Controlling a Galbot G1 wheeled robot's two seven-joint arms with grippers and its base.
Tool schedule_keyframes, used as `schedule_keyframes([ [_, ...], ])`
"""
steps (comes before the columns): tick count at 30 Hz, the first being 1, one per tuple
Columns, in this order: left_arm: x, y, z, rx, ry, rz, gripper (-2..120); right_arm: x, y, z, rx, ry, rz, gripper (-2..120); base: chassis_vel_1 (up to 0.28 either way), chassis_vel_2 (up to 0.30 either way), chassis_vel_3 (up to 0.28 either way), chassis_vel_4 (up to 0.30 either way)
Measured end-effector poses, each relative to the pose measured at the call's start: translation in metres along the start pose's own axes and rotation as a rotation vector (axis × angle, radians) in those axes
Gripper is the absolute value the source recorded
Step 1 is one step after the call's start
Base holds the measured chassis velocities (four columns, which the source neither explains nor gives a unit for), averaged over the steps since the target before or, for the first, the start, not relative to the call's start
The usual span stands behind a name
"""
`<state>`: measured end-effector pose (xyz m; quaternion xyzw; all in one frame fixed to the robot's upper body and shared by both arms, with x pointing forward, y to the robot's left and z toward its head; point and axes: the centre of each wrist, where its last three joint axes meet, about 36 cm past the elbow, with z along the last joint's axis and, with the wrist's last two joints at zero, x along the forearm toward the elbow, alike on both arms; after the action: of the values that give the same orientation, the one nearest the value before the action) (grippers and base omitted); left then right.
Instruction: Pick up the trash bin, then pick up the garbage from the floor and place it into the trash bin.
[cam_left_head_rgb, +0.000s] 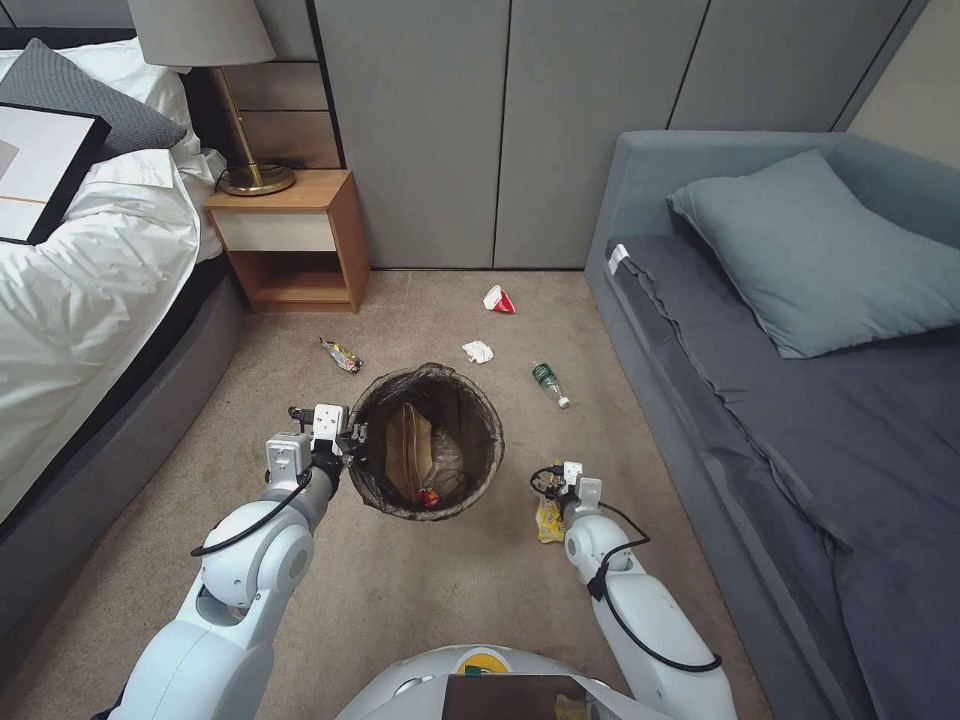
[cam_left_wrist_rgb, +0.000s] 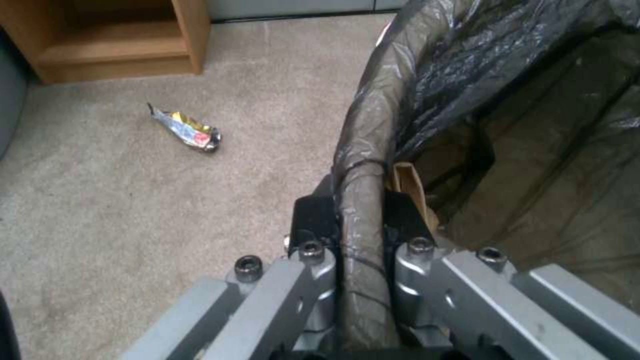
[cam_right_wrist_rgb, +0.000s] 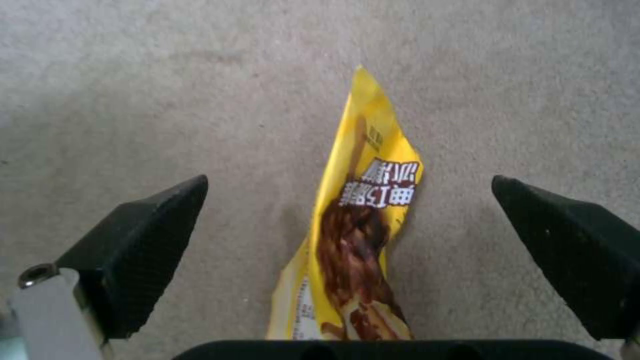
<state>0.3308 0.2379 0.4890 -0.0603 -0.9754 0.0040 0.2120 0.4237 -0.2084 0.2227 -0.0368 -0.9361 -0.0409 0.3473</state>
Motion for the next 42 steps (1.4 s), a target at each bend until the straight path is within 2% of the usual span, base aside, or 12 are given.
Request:
schedule_keyframes([
  [17, -0.007, 0.002, 0.003, -0.001, 0.009, 0.003, 5, -0.026, -0.003, 0.028, 0.038, 0.054, 0.041, 100, 0.000, 0.000, 0.000, 0.000],
  [19, -0.007, 0.002, 0.003, -0.001, 0.009, 0.002, 5, -0.026, -0.003, 0.029, 0.040, 0.057, 0.040, 96, 0.000, 0.000, 0.000, 0.000],
  [21, -0.008, 0.002, 0.004, -0.001, 0.010, 0.002, 5, -0.027, -0.003, 0.030, 0.041, 0.057, 0.038, 87, 0.000, 0.000, 0.000, 0.000],
  [22, -0.008, 0.002, 0.004, -0.001, 0.010, 0.002, 5, -0.027, -0.003, 0.030, 0.041, 0.057, 0.038, 87, 0.000, 0.000, 0.000, 0.000],
  [25, -0.010, 0.003, 0.004, 0.000, 0.011, 0.002, 5, -0.027, -0.002, 0.031, 0.046, 0.055, 0.033, 71, 0.000, 0.000, 0.000, 0.000],
  [29, -0.011, 0.003, 0.005, 0.000, 0.013, 0.002, 5, -0.025, -0.002, 0.031, 0.049, 0.051, 0.026, 61, 0.000, 0.000, 0.000, 0.000],
  [32, -0.012, 0.004, 0.005, -0.001, 0.013, 0.001, 5, -0.024, -0.001, 0.032, 0.059, 0.046, 0.023, 45, 0.000, 0.000, 0.000, 0.000],
  [33, -0.012, 0.004, 0.005, -0.001, 0.013, 0.001, 5, -0.024, -0.001, 0.032, 0.059, 0.046, 0.023, 45, 0.000, 0.000, 0.000, 0.000],
  [36, -0.014, 0.004, 0.005, 0.000, 0.015, 0.000, 5, -0.024, -0.001, 0.035, 0.065, 0.045, 0.024, 32, 0.000, 0.000, 0.000, 0.000],
  [40, -0.015, 0.004, 0.005, 0.001, 0.015, 0.000, 5, -0.024, -0.001, 0.036, 0.066, 0.045, 0.025, 24, 0.000, 0.000, 0.000, 0.000],
  [41, -0.015, 0.004, 0.005, 0.001, 0.015, 0.000, 5, -0.024, -0.001, 0.036, 0.066, 0.046, 0.025, 15, 0.000, 0.000, 0.000, 0.000],
  [42, -0.016, 0.004, 0.006, 0.001, 0.015, 0.000, 5, -0.025, -0.001, 0.037, 0.066, 0.047, 0.025, 13, 0.000, 0.000, 0.000, 0.000],
])
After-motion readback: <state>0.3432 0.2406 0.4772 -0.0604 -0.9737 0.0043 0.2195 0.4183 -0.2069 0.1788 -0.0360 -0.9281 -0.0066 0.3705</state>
